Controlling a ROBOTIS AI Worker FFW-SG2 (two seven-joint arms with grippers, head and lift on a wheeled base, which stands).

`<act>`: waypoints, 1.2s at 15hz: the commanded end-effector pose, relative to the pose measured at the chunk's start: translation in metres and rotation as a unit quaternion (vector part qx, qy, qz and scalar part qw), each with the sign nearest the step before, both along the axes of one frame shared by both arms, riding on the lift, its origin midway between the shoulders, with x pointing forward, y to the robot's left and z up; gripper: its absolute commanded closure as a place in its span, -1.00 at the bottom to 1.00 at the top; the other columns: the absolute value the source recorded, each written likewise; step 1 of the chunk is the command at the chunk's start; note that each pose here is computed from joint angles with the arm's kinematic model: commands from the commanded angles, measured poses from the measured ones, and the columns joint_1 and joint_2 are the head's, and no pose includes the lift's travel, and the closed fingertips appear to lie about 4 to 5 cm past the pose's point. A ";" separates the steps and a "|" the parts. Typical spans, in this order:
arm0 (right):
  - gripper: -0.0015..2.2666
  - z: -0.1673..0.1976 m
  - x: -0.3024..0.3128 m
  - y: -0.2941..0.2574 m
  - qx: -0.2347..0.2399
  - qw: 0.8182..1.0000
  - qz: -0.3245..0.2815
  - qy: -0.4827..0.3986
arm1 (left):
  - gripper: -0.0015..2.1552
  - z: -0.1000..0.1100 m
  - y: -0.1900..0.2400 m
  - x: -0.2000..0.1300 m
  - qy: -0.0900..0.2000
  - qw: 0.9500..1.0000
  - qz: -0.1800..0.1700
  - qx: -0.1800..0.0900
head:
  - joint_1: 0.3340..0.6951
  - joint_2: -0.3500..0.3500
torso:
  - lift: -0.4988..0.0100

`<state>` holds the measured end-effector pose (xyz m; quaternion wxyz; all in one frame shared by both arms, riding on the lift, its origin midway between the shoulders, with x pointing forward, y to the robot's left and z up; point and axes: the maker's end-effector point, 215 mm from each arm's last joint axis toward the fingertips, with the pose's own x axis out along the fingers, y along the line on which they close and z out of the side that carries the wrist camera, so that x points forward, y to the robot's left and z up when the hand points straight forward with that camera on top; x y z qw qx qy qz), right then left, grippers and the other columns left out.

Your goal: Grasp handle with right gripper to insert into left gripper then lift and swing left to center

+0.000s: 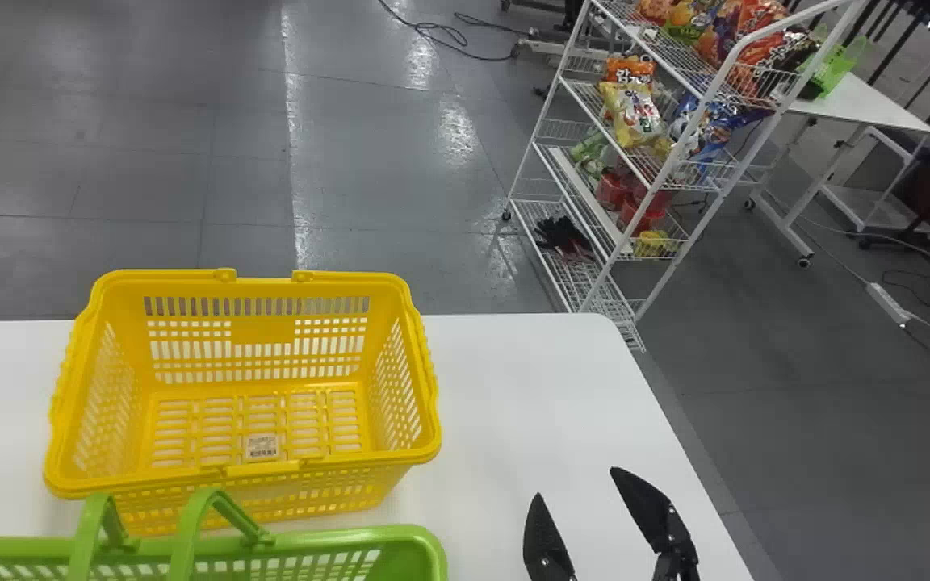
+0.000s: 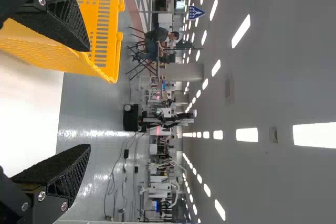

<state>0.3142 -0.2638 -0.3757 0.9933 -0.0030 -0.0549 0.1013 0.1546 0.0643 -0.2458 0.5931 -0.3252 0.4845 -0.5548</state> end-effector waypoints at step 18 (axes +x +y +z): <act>-0.85 0.003 -0.002 -0.010 -0.002 1.000 -0.015 -0.004 | 0.83 -0.012 -0.007 0.041 -0.007 0.999 0.034 0.034 | 1.00 -1.00 | 0.60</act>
